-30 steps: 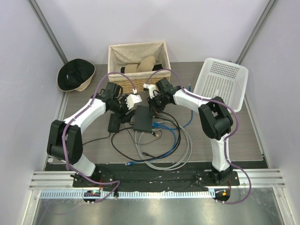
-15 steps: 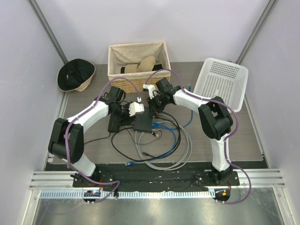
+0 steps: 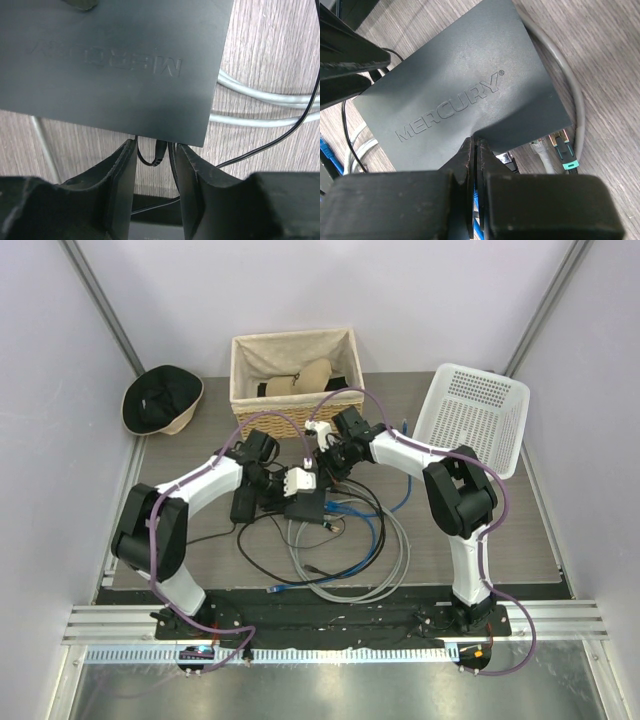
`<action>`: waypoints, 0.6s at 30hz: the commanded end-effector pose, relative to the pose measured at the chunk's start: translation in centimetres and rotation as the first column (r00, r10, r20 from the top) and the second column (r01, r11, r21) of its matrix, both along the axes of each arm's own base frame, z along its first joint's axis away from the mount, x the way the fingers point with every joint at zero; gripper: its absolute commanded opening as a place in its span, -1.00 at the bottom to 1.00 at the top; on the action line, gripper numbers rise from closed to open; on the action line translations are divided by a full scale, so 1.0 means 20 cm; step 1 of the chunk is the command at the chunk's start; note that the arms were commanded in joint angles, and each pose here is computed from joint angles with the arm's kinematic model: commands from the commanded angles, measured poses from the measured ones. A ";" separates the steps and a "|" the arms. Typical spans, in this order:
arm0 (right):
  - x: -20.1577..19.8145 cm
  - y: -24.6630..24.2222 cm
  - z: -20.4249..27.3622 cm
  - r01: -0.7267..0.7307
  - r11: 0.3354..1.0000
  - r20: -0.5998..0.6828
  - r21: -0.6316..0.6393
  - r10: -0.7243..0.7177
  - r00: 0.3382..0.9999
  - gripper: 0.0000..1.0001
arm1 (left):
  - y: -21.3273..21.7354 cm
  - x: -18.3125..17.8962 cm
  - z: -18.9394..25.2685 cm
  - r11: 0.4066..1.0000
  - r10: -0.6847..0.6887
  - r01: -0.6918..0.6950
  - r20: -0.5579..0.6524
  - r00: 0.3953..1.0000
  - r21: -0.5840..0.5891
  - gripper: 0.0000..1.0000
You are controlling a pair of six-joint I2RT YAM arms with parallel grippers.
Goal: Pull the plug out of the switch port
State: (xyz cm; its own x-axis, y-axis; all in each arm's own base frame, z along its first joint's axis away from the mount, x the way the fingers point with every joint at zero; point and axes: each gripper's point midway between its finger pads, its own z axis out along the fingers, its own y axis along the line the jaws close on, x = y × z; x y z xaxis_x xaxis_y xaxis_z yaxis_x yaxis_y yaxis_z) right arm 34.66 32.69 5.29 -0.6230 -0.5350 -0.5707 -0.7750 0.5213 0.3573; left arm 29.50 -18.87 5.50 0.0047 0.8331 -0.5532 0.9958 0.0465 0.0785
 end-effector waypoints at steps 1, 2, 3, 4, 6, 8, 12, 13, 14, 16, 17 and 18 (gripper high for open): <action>-0.10 -0.06 -0.10 -0.018 0.998 -0.065 -0.065 0.014 0.998 -0.97 | -0.05 0.04 0.03 0.999 -0.050 0.051 0.039 0.998 -0.013 -0.20; -0.11 -0.07 -0.10 -0.016 0.998 -0.065 -0.066 0.012 0.998 -0.97 | -0.04 0.04 0.02 0.999 -0.049 0.049 0.039 0.998 -0.004 -0.21; -0.11 -0.07 -0.10 -0.017 0.998 -0.066 -0.065 0.013 0.998 -0.97 | -0.04 0.03 0.01 0.999 -0.051 0.052 0.036 0.998 -0.002 -0.25; -0.11 -0.07 -0.09 -0.016 0.998 -0.064 -0.065 0.012 0.998 -0.98 | -0.04 0.03 0.01 0.998 -0.058 0.058 0.036 0.998 0.002 -0.27; -0.11 -0.07 -0.09 -0.015 0.998 -0.063 -0.067 0.011 0.998 -0.97 | -0.04 0.02 0.00 0.998 -0.058 0.059 0.029 0.998 -0.002 -0.32; -0.11 -0.07 -0.09 -0.015 0.998 -0.062 -0.066 0.011 0.998 -0.97 | -0.04 0.02 0.00 0.998 -0.056 0.056 0.023 0.998 -0.005 -0.41; -0.11 -0.07 -0.10 -0.015 0.998 -0.064 -0.069 0.010 0.998 -0.97 | -0.05 0.00 0.02 0.998 -0.060 0.060 -0.005 0.998 -0.019 -0.64; -0.11 -0.07 -0.10 -0.016 0.997 -0.065 -0.070 0.011 0.998 -0.97 | -0.05 -0.01 0.01 0.998 -0.067 0.066 -0.022 0.998 -0.015 -0.70; -0.11 -0.07 -0.10 -0.015 0.997 -0.065 -0.071 0.011 0.998 -0.97 | -0.05 -0.02 0.01 0.997 -0.077 0.077 -0.037 0.996 -0.014 -0.79; -0.11 -0.07 -0.10 -0.015 0.997 -0.063 -0.072 0.010 0.998 -0.97 | -0.06 -0.05 0.00 0.996 -0.087 0.087 -0.101 0.991 -0.009 -0.87; -0.11 -0.07 -0.10 -0.015 0.997 -0.064 -0.073 0.010 0.998 -0.97 | -0.06 -0.06 0.00 0.996 -0.089 0.089 -0.125 0.988 -0.006 -0.92; -0.10 -0.07 -0.10 -0.013 0.997 -0.062 -0.071 0.009 0.998 -0.97 | -0.06 -0.08 0.02 0.996 -0.086 0.087 -0.157 0.984 -0.003 -0.95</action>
